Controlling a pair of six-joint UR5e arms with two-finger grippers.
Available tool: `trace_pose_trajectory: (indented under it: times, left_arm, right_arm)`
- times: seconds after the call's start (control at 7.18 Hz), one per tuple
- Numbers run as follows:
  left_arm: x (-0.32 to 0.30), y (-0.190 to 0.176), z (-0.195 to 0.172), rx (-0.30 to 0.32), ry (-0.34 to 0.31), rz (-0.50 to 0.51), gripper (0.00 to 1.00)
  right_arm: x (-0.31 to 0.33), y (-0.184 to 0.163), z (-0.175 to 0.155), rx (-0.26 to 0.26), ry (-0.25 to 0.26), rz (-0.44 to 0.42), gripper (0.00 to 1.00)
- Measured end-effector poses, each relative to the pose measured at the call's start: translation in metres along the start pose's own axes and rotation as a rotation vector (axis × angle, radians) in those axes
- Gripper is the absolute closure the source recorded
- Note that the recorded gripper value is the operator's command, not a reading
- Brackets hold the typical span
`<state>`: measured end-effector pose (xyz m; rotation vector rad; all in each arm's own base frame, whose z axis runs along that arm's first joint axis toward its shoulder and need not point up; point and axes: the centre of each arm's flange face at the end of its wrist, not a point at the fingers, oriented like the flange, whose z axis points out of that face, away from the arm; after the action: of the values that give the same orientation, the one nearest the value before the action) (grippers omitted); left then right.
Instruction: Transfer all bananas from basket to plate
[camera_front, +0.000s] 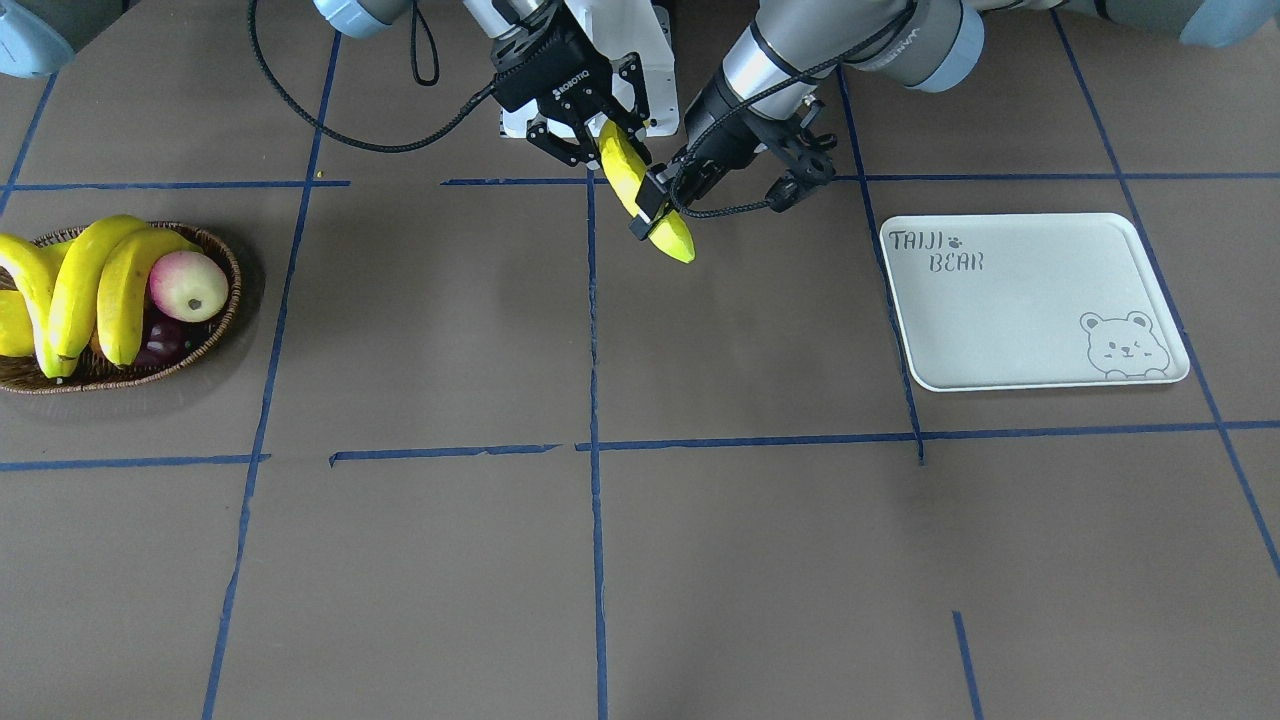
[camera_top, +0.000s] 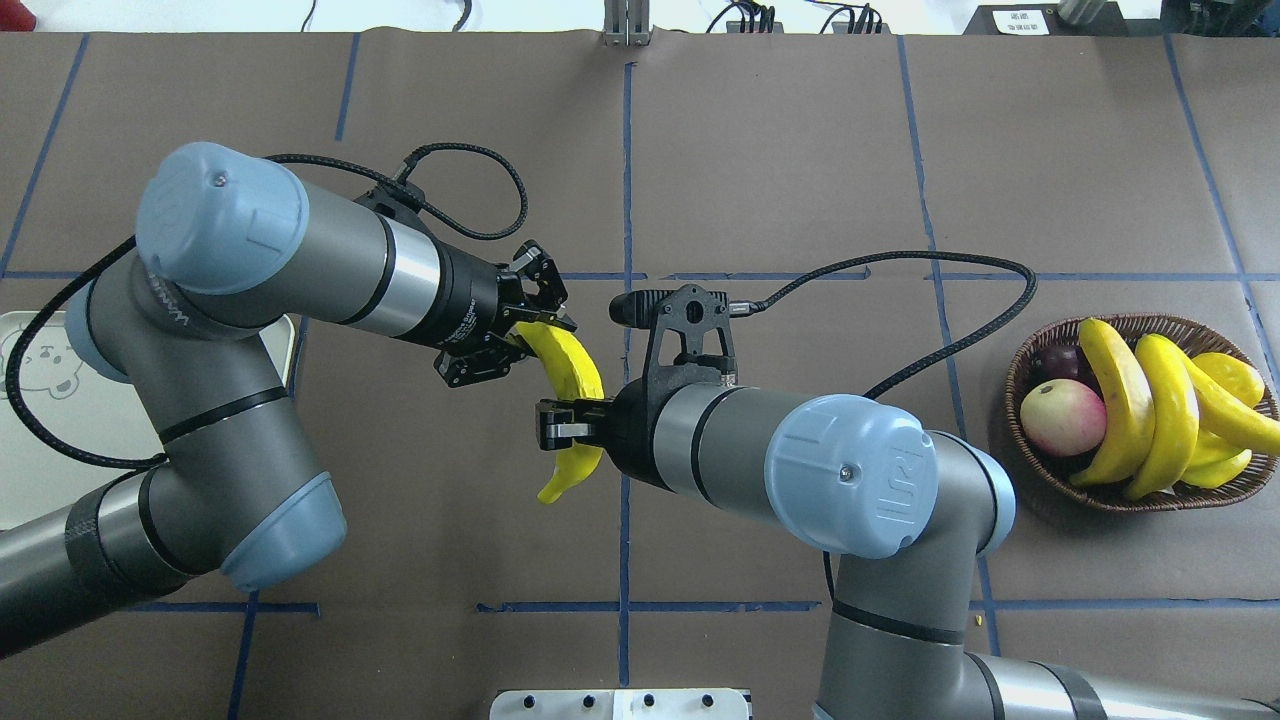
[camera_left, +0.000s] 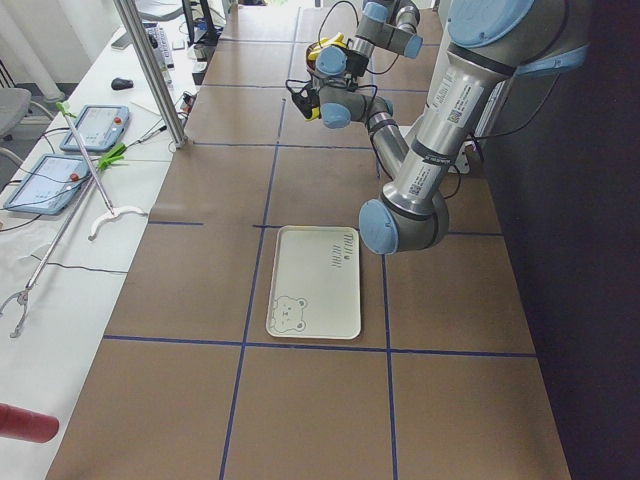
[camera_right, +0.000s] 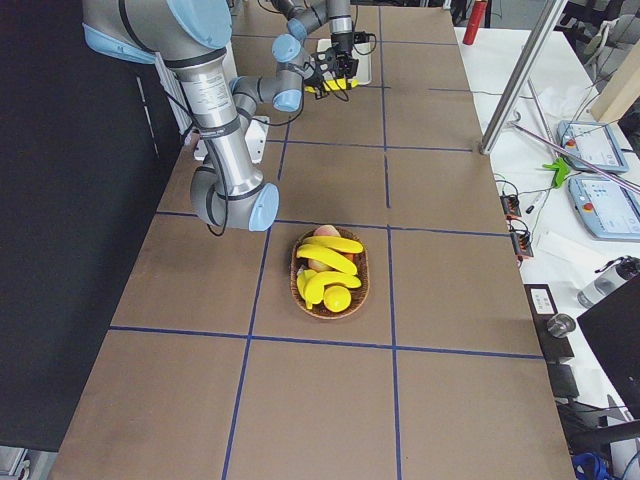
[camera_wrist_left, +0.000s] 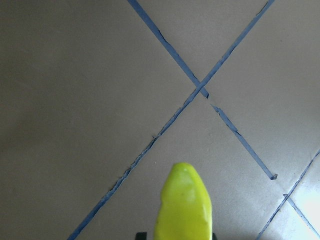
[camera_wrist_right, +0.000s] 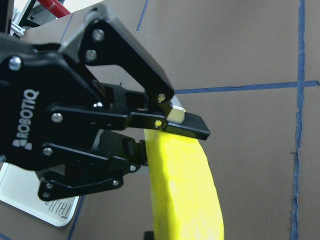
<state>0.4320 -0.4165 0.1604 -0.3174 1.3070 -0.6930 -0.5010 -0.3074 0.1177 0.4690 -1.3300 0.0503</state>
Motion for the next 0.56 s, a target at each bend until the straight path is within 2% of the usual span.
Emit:
trace_pose_trajectory:
  times: [0.28,0.56]
  left_arm:
    - [-0.001,-0.002,-0.001,0.002,0.002,0.001,1.0]
    - [-0.007,-0.01,-0.001,0.014,-0.005,-0.002,1.0]
  right_arm:
    - [-0.003,-0.004,-0.003,-0.022,-0.013,0.006,0.01]
    - [0.011,-0.024,-0.007,-0.118,0.013,0.021,0.01]
